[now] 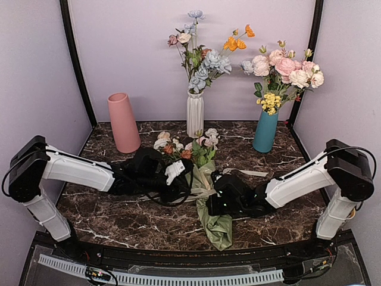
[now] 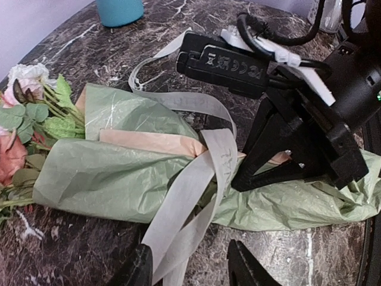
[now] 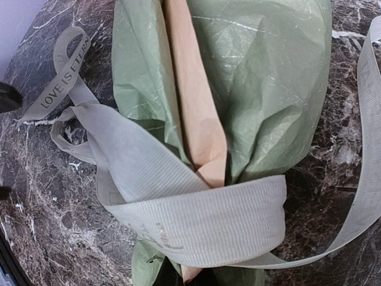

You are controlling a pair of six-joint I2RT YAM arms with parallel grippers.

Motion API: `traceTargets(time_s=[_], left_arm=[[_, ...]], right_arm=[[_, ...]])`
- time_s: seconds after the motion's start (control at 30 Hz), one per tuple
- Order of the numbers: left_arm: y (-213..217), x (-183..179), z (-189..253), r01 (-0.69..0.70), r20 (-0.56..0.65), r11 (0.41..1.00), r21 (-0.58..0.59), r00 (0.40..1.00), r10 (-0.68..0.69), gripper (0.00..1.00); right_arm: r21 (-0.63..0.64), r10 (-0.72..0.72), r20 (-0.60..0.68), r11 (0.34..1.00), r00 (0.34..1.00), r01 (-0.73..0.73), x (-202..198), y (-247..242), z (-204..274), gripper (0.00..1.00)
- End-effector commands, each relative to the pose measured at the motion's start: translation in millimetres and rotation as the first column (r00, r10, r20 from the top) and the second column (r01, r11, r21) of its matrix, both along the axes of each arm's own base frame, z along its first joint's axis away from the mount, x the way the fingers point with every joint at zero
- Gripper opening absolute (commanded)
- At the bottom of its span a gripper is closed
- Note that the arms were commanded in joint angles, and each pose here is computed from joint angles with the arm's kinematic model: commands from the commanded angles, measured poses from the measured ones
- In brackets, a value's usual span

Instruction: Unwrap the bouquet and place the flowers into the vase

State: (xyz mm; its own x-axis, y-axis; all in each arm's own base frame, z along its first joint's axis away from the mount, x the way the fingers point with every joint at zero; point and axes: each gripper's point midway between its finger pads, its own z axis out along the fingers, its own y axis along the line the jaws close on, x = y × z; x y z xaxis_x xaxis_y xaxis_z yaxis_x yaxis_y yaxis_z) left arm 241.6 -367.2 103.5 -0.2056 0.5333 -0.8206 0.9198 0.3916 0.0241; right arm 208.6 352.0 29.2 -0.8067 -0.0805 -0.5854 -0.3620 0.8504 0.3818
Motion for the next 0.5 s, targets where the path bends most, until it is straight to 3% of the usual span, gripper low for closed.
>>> traceTargets(time_s=[0.0, 0.47], left_arm=[[-2.4, -0.8, -19.7, 0.118, -0.107, 0.992, 0.034, 0.988, -0.113, 0.44], [-19.3, 19.9, -54.3, 0.143, -0.161, 0.989, 0.050, 0.978, -0.133, 0.37]], right_arm=[[-0.147, 0.016, -0.094, 0.989, 0.995, -0.030, -18.8, -30.2, -42.4, 0.00], [-0.136, 0.014, -0.101, 0.990, 0.995, -0.028, -20.3, -30.4, -42.3, 0.00]])
